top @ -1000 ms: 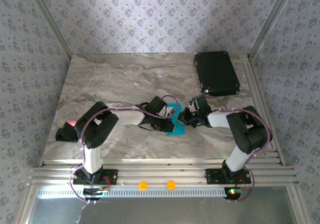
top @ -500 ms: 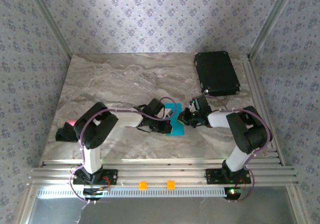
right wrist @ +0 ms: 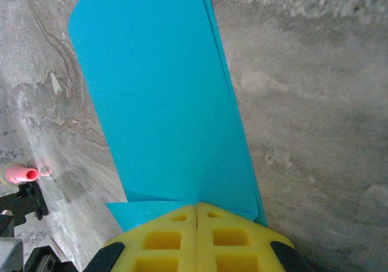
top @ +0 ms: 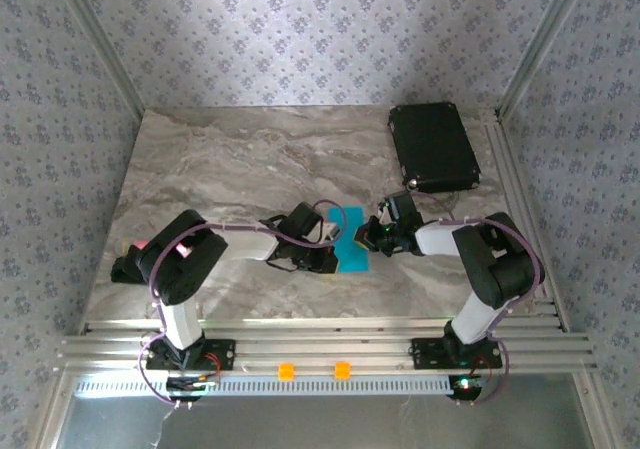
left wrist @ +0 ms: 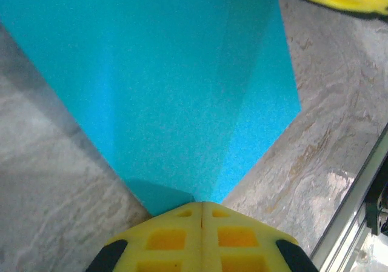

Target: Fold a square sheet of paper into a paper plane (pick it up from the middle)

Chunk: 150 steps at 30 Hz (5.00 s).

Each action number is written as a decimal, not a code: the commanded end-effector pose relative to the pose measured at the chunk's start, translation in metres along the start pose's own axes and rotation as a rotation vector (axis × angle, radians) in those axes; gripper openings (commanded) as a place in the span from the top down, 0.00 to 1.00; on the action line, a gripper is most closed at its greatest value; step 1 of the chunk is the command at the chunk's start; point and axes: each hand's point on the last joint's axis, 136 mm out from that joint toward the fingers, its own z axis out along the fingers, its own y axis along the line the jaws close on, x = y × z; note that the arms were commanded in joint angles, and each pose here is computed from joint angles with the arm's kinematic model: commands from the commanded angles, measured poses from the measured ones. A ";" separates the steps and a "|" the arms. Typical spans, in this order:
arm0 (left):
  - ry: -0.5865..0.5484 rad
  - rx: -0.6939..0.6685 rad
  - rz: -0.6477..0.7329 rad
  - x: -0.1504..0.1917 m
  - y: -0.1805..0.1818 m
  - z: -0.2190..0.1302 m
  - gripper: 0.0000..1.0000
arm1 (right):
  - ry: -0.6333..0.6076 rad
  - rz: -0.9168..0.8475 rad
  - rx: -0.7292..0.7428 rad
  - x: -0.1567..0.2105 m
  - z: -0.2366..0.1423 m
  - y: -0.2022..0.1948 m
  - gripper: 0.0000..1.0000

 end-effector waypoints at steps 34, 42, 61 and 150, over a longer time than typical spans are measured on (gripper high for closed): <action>0.037 -0.019 -0.043 -0.004 0.020 0.020 0.99 | 0.052 0.094 0.156 0.021 0.002 -0.049 1.00; 0.058 -0.088 -0.022 0.009 0.028 0.018 0.99 | 0.045 0.056 0.120 0.014 -0.001 -0.033 1.00; 0.020 -0.110 -0.054 0.004 0.033 0.020 1.00 | 0.048 -0.048 0.110 0.033 0.010 -0.012 1.00; -0.045 -0.093 0.076 0.020 -0.006 -0.032 1.00 | 0.061 0.014 0.152 0.030 0.004 -0.041 1.00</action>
